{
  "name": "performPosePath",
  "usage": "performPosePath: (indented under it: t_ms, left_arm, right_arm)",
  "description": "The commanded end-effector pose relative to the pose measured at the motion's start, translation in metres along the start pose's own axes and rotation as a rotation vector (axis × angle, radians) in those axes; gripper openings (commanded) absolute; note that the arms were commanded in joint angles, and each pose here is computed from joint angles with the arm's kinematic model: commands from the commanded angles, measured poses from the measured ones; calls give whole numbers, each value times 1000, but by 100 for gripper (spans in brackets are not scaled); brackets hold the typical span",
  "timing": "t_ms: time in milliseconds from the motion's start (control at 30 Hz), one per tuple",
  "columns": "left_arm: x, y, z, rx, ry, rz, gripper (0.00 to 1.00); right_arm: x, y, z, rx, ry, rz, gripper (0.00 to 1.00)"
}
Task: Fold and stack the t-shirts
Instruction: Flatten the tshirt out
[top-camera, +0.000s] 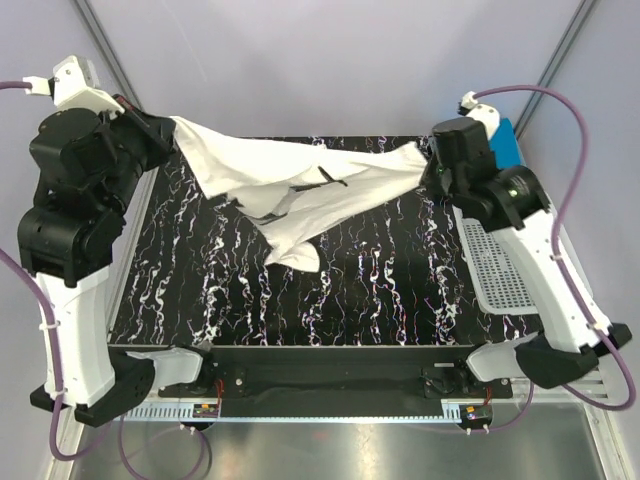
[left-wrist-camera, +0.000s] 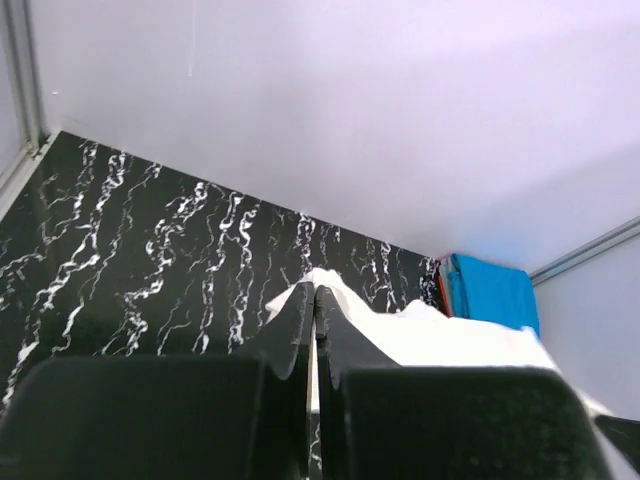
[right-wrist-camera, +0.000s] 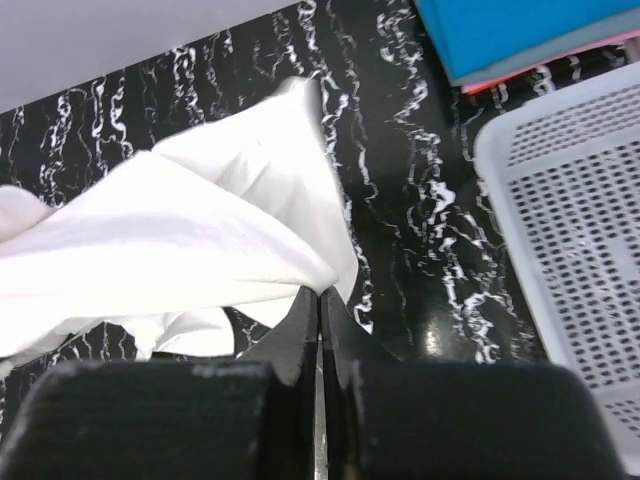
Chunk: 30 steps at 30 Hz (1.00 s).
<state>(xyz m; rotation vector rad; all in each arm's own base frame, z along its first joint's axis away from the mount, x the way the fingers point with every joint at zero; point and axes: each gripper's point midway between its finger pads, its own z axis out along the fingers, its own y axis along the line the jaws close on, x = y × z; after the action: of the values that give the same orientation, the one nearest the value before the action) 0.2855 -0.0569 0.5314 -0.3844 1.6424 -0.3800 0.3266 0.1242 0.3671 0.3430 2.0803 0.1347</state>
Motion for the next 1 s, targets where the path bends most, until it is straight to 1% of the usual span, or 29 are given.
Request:
performPosePath:
  t_ms: [0, 133, 233, 333, 367, 433, 467, 533, 567, 600, 633, 667, 700, 733, 767, 800, 833, 867, 900, 933, 967]
  left_arm:
    - [14, 19, 3, -77, 50, 44, 0]
    - [38, 30, 10, -100, 116, 56, 0]
    - [46, 32, 13, -91, 131, 48, 0]
    - [60, 29, 25, -49, 186, 19, 0]
    - [69, 21, 28, 5, 224, 3, 0]
    - [85, 15, 46, 50, 273, -41, 0]
    - [99, 4, 61, 102, 331, -77, 0]
    - [107, -8, 77, 145, 371, -116, 0]
    - [120, -17, 96, 170, 431, -160, 0]
    - [102, -33, 99, 224, 398, -173, 0]
    - [96, -40, 105, 242, 395, -182, 0]
    - [88, -46, 109, 253, 382, -198, 0]
    - [70, -55, 114, 275, 344, -204, 0]
    - [60, -62, 114, 304, 335, -212, 0]
    - [54, -67, 118, 326, 338, -245, 0]
    - [31, -73, 111, 371, 288, -263, 0]
    - [26, -81, 104, 425, 300, -283, 0]
    - [13, -86, 89, 460, 276, -303, 0]
    - [8, -85, 86, 475, 256, -297, 0]
    - [7, -84, 79, 475, 247, -287, 0]
    - [2, -80, 58, 472, 223, -254, 0]
  right_arm:
    - [2, -34, -8, 124, -6, -75, 0]
    - [14, -46, -5, 163, 22, -92, 0]
    - [18, -47, -7, 145, 25, -83, 0]
    - [17, -46, -11, 124, 17, -90, 0]
    - [14, -42, -8, 108, 3, -87, 0]
    - [9, -34, -4, 68, -31, -83, 0]
    - [0, -24, 8, 34, -88, -85, 0]
    - [-15, -11, 27, -23, -160, -112, 0]
    - [-49, -13, 36, -24, -261, -42, 0]
    - [-60, -12, 52, -4, -279, -30, 0]
    - [-79, -14, 58, 17, -318, -13, 0]
    - [-121, -10, 46, 8, -423, 17, 0]
    - [-135, -15, 61, 43, -440, 20, 0]
    - [-152, -13, 58, 40, -475, 0, 0]
    - [-187, -5, 36, 1, -575, 24, 0]
    - [-199, -1, 28, -22, -612, 19, 0]
    - [-215, 12, 12, -97, -676, 6, 0]
    - [-220, 18, 2, -141, -705, -6, 0]
    - [-228, 18, -29, -196, -761, -1, 0]
    - [-227, 22, -42, -249, -775, -14, 0]
    - [-223, 15, -61, -265, -787, -9, 0]
